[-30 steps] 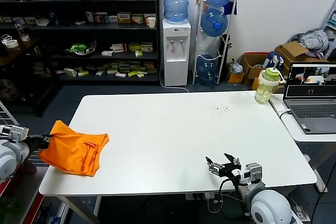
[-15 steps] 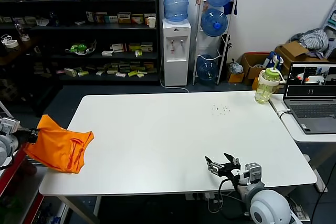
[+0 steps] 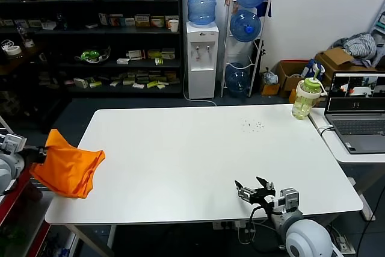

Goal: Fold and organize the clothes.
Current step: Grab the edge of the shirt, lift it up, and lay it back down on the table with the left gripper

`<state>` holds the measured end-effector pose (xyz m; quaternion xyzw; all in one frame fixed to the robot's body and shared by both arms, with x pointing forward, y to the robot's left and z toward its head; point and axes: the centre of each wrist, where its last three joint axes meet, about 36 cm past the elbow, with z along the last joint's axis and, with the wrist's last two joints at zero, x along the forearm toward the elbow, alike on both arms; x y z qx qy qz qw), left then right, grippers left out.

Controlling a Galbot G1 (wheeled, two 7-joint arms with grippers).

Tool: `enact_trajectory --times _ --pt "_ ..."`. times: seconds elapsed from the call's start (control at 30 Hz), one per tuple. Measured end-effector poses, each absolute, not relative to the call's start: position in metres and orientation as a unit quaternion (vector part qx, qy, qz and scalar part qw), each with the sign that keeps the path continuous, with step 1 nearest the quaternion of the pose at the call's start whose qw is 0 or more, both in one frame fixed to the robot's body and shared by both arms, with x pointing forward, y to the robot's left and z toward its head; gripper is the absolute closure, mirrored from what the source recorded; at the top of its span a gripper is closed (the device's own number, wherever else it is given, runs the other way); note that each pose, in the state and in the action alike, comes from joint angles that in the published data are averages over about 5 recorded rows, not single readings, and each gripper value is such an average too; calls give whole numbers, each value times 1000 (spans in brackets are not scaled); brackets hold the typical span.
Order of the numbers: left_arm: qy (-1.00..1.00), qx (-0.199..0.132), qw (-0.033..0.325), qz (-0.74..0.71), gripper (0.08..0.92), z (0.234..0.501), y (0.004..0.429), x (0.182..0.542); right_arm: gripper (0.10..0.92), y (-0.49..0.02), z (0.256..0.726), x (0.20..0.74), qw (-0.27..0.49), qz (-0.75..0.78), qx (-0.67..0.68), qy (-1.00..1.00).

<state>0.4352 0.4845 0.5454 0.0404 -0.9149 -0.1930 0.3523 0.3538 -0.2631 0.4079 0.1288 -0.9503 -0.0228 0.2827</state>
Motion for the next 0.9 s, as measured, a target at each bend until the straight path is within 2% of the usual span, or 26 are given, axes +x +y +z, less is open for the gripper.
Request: enact_trajectory --times 0.17,0.37,0.67,0.9 --pt "-925 19 357 -128 898 528 443 425 200 -265 410 349 284 -20 120 -951" --pt "-929 -16 369 4 898 505 360 421 200 -272 411 337 287 -20 103 -952" --pt "-910 -94 386 120 898 489 227 460 200 -282 409 316 296 -23 77 -952" --pt "-900 -125 396 130 898 487 162 480 200 -285 405 311 303 -24 70 -950"
